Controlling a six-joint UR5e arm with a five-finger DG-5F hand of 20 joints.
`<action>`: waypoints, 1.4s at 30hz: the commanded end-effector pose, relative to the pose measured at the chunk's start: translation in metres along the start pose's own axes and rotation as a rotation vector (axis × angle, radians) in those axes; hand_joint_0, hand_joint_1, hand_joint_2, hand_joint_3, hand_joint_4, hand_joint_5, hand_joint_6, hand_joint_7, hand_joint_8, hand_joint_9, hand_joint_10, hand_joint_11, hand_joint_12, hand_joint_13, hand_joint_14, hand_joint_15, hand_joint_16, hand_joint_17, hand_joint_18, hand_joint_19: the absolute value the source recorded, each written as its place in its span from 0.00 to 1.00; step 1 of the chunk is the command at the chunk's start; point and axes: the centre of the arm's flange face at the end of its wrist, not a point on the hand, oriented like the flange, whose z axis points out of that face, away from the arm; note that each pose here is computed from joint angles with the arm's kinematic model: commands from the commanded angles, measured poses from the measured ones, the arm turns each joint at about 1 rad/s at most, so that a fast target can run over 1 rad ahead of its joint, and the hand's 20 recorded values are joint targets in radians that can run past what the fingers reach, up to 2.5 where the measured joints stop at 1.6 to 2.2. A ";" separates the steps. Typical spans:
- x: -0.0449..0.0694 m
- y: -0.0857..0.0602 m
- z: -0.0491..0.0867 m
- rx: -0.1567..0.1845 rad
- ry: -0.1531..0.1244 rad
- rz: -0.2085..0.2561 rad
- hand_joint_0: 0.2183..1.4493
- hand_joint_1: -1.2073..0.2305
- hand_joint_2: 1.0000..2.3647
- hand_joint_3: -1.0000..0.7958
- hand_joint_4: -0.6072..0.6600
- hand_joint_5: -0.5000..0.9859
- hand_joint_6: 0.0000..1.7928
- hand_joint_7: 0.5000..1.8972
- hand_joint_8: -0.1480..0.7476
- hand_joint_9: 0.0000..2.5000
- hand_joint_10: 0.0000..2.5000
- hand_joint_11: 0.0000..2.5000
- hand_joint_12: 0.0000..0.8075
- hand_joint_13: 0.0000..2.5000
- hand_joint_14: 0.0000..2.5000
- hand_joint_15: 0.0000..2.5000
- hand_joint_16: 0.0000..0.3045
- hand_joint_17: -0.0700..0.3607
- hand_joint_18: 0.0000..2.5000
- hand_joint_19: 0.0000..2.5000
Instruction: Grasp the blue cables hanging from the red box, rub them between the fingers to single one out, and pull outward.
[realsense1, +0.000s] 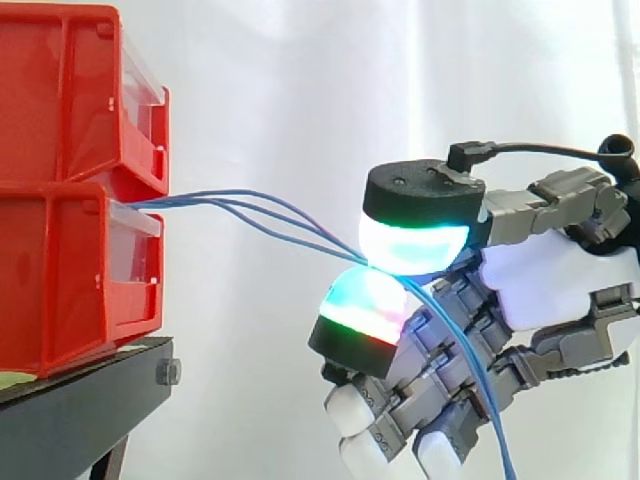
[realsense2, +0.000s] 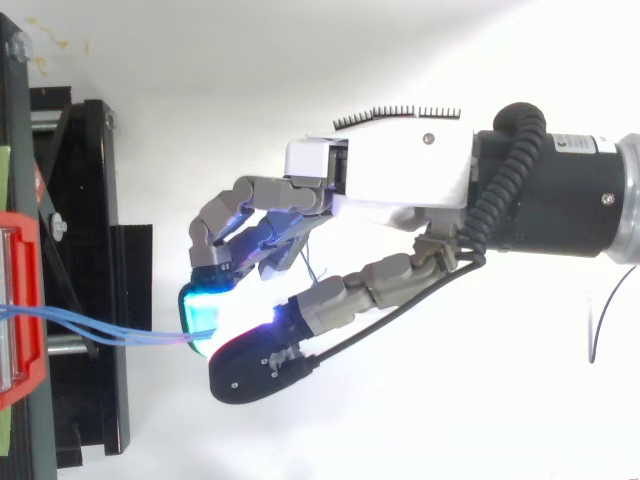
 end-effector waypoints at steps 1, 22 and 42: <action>0.000 0.000 -0.001 0.004 0.003 0.002 0.33 0.26 0.01 0.52 0.64 0.22 0.46 0.31 0.48 0.31 0.00 0.16 0.47 0.24 0.00 0.08 0.18 0.44 0.27 0.18; -0.001 -0.001 -0.002 0.015 0.009 0.005 0.39 0.22 0.01 0.40 0.65 0.20 0.47 0.31 0.43 0.26 0.00 0.17 0.42 0.23 0.00 0.07 0.15 0.40 0.25 0.17; 0.001 -0.001 -0.002 0.014 0.012 0.019 0.36 0.23 0.01 0.44 0.63 0.21 0.46 0.34 0.44 0.27 0.00 0.17 0.42 0.23 0.00 0.08 0.15 0.40 0.24 0.18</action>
